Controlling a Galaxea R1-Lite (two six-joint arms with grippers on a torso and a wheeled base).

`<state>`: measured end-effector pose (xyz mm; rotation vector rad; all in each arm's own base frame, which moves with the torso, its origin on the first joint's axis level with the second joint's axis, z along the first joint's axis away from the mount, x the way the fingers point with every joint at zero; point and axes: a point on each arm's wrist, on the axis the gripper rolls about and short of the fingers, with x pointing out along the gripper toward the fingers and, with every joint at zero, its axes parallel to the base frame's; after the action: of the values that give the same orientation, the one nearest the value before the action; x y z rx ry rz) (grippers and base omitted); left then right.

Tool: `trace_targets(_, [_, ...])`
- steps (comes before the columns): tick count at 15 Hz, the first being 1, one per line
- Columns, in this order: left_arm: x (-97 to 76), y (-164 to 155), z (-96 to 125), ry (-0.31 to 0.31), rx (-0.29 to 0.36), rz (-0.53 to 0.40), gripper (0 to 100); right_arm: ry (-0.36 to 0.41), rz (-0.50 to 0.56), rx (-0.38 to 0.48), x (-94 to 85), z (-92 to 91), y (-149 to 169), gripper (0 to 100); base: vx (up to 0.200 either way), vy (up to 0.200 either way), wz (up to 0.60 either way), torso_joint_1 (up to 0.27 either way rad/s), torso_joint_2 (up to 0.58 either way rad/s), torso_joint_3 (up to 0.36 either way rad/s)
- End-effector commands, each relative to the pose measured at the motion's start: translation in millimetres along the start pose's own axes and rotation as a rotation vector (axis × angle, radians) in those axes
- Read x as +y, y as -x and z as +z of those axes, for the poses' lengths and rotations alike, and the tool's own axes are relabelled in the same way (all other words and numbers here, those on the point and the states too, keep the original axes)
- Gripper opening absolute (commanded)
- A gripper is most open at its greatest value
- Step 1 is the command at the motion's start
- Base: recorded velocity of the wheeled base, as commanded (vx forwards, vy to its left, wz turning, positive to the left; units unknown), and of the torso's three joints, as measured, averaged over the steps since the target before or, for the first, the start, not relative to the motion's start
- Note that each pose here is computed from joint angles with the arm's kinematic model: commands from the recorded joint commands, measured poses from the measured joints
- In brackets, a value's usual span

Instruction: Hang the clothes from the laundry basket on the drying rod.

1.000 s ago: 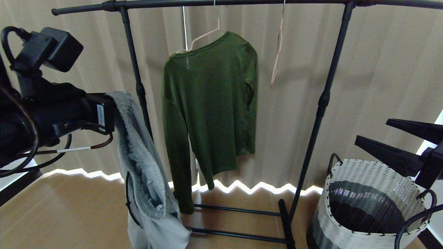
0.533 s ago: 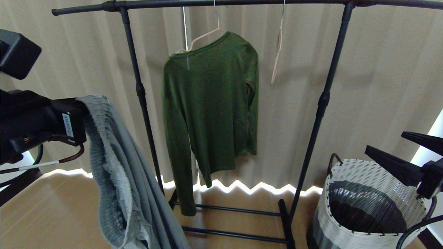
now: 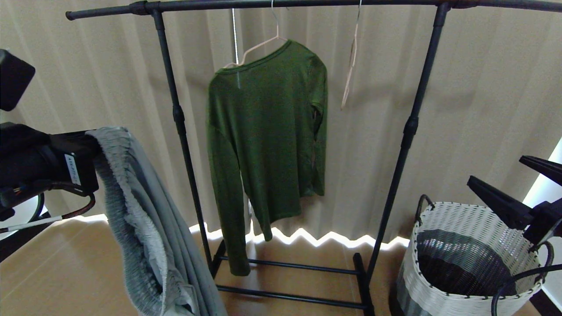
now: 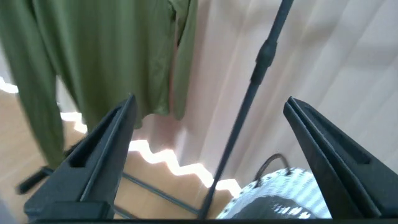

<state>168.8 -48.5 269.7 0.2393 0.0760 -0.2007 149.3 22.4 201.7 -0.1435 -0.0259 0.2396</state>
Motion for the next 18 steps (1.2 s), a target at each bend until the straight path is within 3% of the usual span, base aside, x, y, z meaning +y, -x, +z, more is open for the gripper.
trace_targets(1, [-0.5,0,-2,-0.002,0.007,-0.001,0,-0.005,-0.041,0.059,-8.8,-13.4,-16,100,0.000,0.000,0.00,0.000,0.00,0.000])
trace_targets(5, [-2.2,1,-10,-0.008,0.032,-0.007,0,-0.003,-0.064,0.036,-13.3,-22.8,-27,100,0.000,0.000,0.00,0.000,0.00,0.000])
trace_targets(14, [-2.8,5,-14,-0.008,0.028,-0.009,0,0.003,-0.067,0.005,-12.7,-23.2,-24,100,0.000,0.000,0.00,0.000,0.00,0.000])
trace_targets(18, [-2.8,5,-15,-0.008,0.032,-0.008,0,0.002,-0.065,0.010,-12.2,-24.8,-23,100,0.000,0.000,0.00,0.128,-0.17,-0.207])
